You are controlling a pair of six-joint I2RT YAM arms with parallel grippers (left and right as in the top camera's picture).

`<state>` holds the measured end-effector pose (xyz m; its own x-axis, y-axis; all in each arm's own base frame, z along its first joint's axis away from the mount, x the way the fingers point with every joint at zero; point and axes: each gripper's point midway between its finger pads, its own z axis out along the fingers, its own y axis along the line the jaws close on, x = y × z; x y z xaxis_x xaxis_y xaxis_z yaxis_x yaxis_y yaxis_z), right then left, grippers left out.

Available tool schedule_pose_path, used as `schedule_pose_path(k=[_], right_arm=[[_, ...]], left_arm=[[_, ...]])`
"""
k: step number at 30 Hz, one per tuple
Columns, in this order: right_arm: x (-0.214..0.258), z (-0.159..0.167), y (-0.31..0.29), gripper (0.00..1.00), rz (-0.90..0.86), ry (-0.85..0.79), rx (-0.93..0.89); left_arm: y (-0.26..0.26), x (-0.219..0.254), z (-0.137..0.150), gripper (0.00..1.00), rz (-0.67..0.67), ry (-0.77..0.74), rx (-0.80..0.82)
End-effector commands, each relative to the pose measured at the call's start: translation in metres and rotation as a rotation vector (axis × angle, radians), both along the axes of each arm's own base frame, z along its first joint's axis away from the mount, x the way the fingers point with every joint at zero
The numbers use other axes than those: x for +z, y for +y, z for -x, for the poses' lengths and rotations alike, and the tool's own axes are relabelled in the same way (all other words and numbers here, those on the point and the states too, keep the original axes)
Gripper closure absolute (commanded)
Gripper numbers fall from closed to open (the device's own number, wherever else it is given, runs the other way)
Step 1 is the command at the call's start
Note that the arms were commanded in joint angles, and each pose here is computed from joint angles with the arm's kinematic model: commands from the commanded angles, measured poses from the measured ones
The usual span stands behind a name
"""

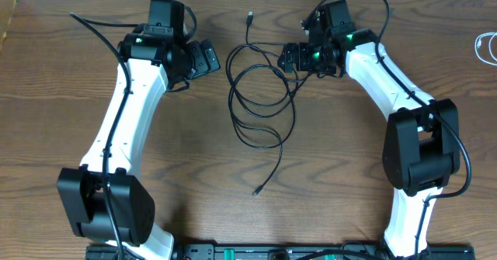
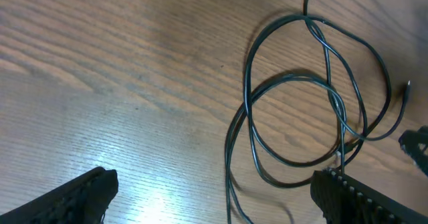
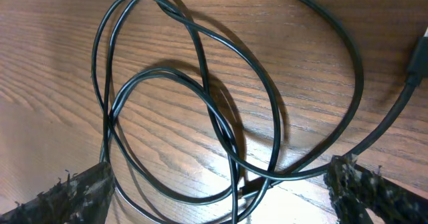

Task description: Untangle cables

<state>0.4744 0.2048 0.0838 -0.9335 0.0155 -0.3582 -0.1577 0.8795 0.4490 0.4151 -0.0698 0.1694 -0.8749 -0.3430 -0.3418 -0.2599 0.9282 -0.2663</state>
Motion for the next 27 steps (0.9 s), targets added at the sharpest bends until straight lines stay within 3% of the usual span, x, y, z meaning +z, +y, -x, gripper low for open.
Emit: schedule_pose_path(k=[1,10,27], right_arm=[[0.026,-0.004,0.004,0.01,-0.018,-0.062,0.027],[0.029,-0.008,-0.005,0.01,-0.056,-0.054,0.014],[0.046,-0.006,-0.003,0.01,-0.088,-0.088,0.048]], left_arm=[[0.0,0.022,0.007,0.02,-0.026,-0.063,-0.077],[0.001,0.059,0.015,0.02,-0.017,-0.157,-0.076],[0.004,0.079,0.038,0.02,-0.056,-0.184,-0.15]])
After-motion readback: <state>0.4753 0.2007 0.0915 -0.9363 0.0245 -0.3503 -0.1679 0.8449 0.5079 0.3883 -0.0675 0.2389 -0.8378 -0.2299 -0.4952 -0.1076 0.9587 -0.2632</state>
